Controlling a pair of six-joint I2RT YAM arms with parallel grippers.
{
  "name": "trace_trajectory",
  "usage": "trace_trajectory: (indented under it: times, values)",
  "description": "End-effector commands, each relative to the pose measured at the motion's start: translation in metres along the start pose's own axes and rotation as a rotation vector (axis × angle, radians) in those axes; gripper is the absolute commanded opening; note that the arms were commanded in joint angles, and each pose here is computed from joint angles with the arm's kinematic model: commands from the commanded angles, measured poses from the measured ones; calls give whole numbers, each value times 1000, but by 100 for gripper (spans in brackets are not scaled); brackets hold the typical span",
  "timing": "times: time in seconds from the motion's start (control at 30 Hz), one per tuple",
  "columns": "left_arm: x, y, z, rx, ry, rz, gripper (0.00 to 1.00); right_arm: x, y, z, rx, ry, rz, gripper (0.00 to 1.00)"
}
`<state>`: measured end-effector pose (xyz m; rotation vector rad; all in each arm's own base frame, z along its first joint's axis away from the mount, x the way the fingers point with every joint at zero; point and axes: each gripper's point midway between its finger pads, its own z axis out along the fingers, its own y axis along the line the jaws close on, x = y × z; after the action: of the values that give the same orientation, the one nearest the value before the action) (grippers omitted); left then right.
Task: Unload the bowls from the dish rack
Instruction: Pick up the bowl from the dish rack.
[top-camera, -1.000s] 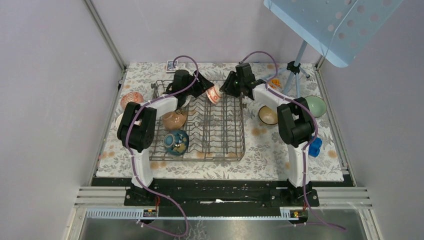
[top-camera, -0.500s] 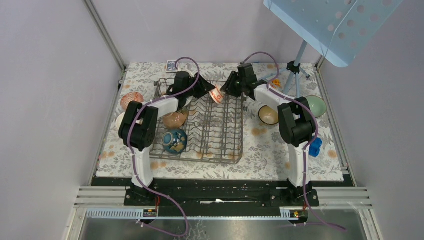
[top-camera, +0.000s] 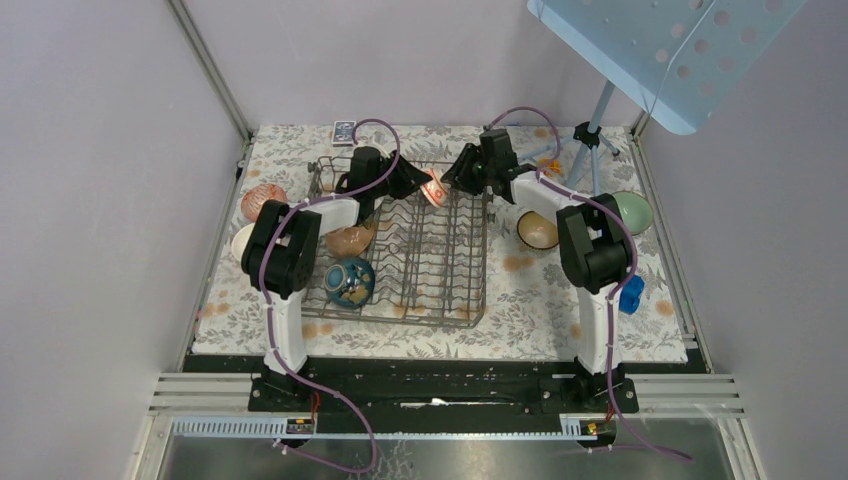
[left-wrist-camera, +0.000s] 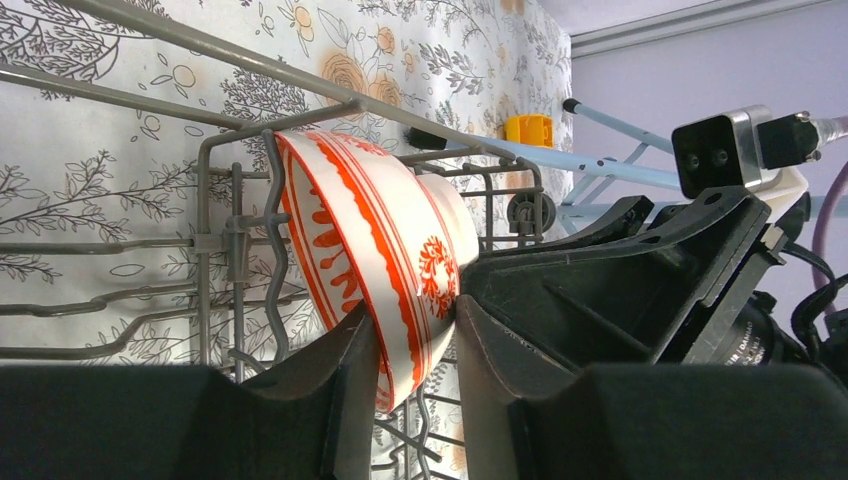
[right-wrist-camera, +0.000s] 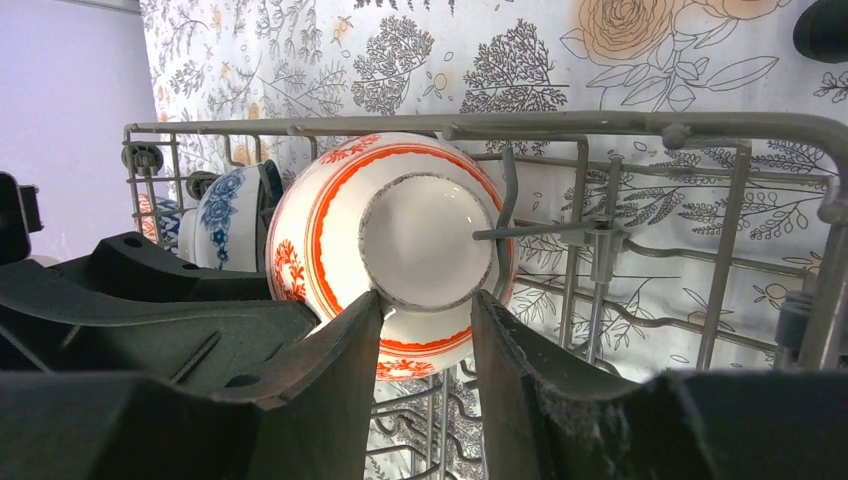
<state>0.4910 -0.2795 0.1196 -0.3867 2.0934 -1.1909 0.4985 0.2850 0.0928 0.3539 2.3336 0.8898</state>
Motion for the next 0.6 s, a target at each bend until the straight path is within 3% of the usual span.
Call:
trace_trajectory:
  times: [0.0,0.57]
  values:
    - [-1,-47,-1,179,-7,40,32,5,-17,0,32,3,4,45]
    - [-4,-62,-1,267,-14,7,12,7,-17,-2,-20,12,7,45]
